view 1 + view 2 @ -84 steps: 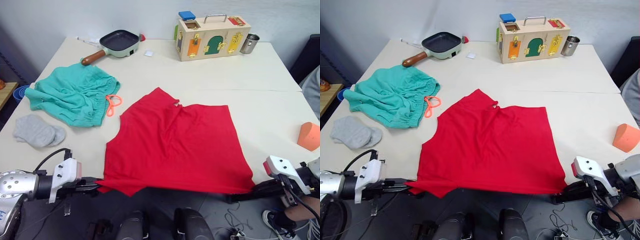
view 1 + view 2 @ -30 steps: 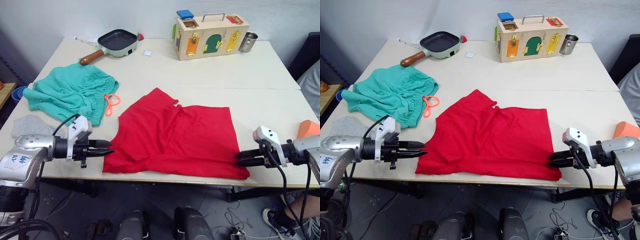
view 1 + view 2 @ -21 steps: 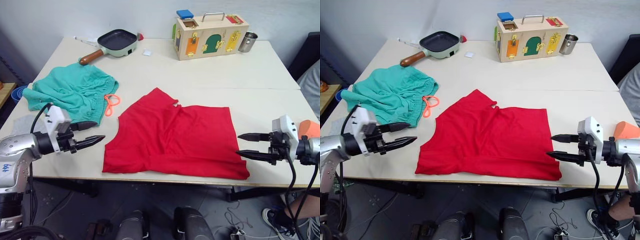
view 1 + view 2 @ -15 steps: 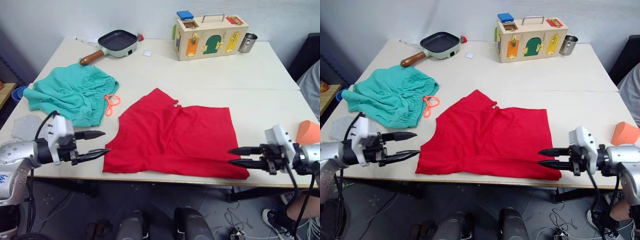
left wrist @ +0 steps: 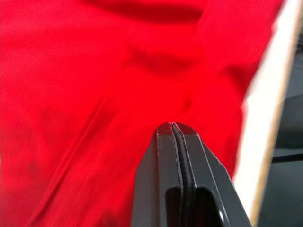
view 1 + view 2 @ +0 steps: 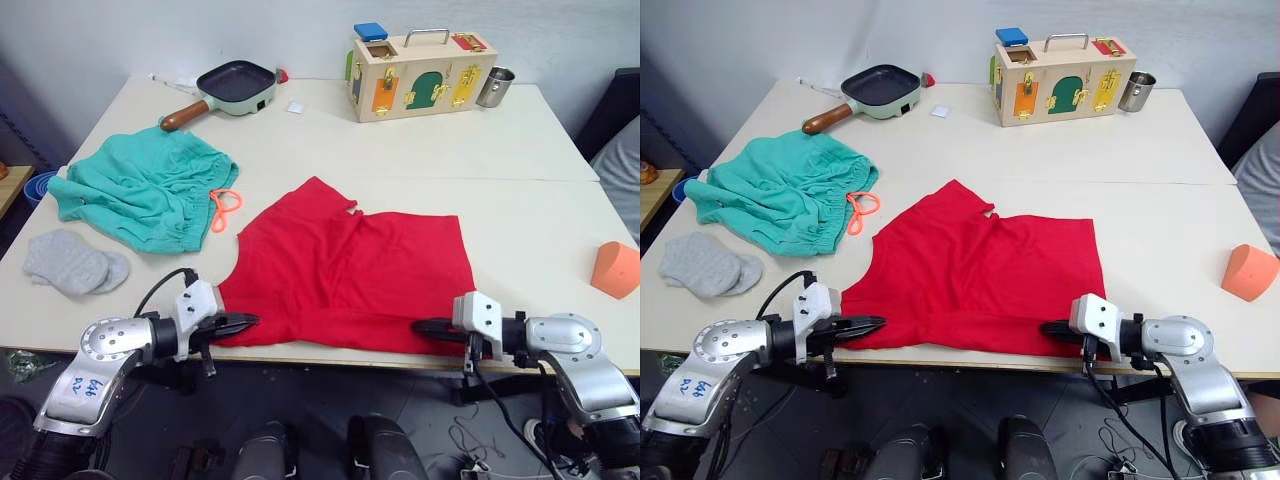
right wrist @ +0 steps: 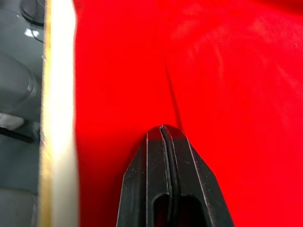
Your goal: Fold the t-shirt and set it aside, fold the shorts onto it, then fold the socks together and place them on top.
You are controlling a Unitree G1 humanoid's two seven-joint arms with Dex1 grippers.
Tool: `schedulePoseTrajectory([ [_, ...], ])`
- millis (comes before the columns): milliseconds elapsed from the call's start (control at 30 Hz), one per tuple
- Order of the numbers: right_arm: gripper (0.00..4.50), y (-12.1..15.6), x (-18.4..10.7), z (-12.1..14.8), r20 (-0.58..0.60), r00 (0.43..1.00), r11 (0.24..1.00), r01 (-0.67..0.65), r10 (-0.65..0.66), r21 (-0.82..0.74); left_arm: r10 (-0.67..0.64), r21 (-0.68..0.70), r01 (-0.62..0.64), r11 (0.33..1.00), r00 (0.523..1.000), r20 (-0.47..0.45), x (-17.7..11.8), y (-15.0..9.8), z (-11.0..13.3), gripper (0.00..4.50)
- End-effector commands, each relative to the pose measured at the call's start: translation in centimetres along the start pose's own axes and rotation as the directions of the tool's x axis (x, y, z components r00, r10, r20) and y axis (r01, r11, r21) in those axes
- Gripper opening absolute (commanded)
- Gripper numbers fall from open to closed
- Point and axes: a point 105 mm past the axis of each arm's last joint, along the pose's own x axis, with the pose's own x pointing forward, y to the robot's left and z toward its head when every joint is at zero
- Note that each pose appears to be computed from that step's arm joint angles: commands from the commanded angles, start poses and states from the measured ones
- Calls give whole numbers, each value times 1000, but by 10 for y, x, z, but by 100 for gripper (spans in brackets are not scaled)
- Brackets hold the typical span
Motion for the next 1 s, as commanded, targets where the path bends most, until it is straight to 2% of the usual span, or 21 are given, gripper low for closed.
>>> schedulePoseTrajectory([
  [33,0,-9,-21,-18,-47,997,998,67,-67,-10,66,22,-65,998,998,-21,-11,12,-5,3],
  [300,0,-20,-51,-45,-12,984,983,176,-176,49,154,25,-154,988,988,-11,-20,31,-12,3],
  [333,0,-26,-55,-40,29,976,976,214,-216,51,158,36,-158,987,987,12,-23,34,-10,3],
  [400,0,-36,-58,-16,162,955,969,243,-248,54,155,35,-160,987,981,115,-30,36,7,3],
  [467,0,-33,-56,8,265,939,976,206,-219,76,87,62,-101,993,976,199,-35,29,27,3],
  [533,0,-21,-49,22,313,937,987,138,-158,83,26,81,-46,996,972,232,-36,20,39,3],
  [633,0,9,-33,24,296,955,998,19,-34,52,-37,93,14,996,968,250,-24,8,50,3],
  [733,0,28,-14,13,259,965,999,18,-31,50,-63,86,43,995,967,247,1,-6,49,3],
  [867,0,30,-11,-6,189,978,995,72,-84,65,-31,46,22,999,980,197,16,-11,33,3],
  [1000,0,21,-27,-38,82,985,985,147,-155,92,56,-14,-55,998,992,110,20,-6,6,3],
])
